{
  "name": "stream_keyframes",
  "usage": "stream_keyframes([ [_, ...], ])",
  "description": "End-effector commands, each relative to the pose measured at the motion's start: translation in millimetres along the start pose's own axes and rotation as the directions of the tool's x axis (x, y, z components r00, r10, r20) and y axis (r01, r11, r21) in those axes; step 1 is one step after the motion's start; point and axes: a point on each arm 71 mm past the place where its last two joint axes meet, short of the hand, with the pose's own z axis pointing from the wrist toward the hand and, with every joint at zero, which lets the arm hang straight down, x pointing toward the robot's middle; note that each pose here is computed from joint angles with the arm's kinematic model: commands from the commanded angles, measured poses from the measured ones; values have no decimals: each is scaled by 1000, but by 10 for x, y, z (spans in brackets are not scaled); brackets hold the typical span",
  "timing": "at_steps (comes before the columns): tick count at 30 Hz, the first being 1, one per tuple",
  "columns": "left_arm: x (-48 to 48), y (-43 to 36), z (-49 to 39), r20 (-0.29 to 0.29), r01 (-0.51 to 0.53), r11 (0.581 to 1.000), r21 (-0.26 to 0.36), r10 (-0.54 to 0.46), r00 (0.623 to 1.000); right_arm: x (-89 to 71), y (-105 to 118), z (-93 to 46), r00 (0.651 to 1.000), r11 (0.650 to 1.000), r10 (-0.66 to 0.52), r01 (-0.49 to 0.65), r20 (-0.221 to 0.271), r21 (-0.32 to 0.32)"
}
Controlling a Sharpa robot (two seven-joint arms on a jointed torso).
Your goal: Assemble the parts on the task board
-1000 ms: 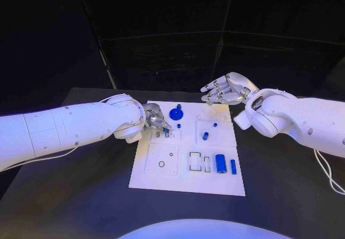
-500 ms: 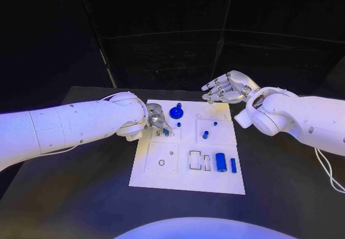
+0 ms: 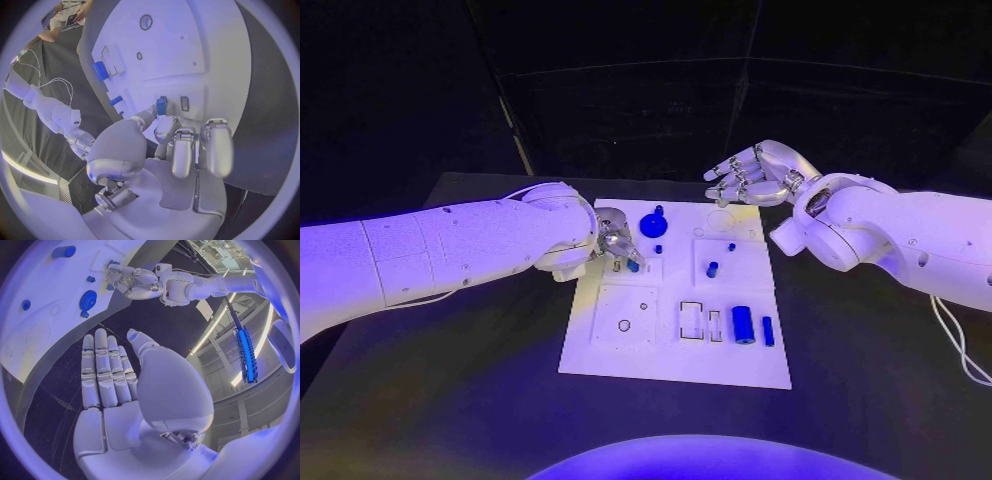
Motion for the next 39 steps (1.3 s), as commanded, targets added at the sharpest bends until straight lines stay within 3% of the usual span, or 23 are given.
stream_keyframes([
  [1,13,3,1,-20,-20,1000,-7,20,1000,2,15,6,1000,1000,3,-3,-4,-6],
  [17,12,-1,21,-32,-51,999,-16,50,998,18,23,16,1000,1000,4,-4,-9,-8],
  [39,37,-86,87,-79,-96,995,-19,94,992,31,32,24,1000,1000,10,-10,-13,-9],
])
